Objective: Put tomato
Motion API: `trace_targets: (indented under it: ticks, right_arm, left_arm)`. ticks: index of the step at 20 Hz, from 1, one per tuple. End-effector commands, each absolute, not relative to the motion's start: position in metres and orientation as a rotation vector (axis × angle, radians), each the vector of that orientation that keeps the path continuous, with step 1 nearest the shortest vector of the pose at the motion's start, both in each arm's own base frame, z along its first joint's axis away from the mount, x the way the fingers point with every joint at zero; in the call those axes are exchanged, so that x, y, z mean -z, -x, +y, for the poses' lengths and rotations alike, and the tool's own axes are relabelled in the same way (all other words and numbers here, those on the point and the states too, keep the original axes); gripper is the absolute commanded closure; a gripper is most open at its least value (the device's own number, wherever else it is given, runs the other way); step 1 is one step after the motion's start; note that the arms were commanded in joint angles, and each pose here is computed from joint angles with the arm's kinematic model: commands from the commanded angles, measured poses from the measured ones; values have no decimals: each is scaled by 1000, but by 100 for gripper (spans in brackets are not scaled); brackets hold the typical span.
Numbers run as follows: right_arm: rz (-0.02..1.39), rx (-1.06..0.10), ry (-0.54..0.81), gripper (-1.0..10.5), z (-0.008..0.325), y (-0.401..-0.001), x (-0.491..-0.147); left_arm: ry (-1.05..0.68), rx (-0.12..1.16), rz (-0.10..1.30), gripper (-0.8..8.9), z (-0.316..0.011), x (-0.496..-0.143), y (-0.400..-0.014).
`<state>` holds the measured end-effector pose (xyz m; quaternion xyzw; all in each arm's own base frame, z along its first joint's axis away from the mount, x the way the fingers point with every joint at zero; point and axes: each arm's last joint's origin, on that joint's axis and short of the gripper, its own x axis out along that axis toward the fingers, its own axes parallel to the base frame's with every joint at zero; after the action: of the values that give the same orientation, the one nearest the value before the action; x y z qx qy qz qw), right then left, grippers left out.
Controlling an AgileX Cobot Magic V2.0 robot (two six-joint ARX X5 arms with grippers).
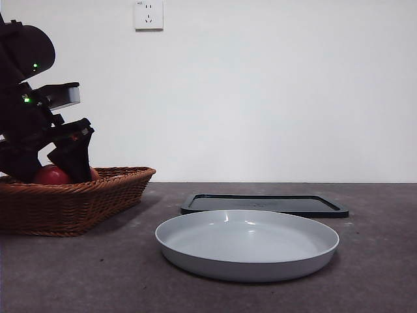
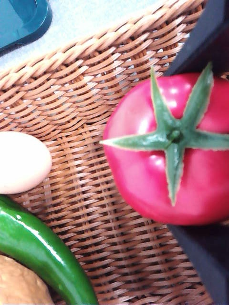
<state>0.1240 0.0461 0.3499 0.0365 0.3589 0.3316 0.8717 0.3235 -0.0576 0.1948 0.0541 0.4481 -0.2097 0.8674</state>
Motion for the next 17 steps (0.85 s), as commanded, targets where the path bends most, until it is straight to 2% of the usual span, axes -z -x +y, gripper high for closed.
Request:
trace_targets:
  ticks: [1,4,9,12,17]
  right_arm:
    - [727,-704,-69,452,47,-125,-355]
    - [727,-704,-69,452,47,-125,-355]
    - [727,-704,-69,452,47,-125,-355]
    - [727,-704,-69,452,47,-125,-355]
    - [727,-704,-69,452,47,-125,-355]
  left_arm:
    - [-112,439,946,510,-59,-198,-328]
    - [-96,435,958,510,-60,-215,-328]
    - [-42,542,839,510,-75,-278,-318]
    - [-21,701,778,509,-100,-302,-301]
    - [-118,907,788,509,-161,-296,-277]
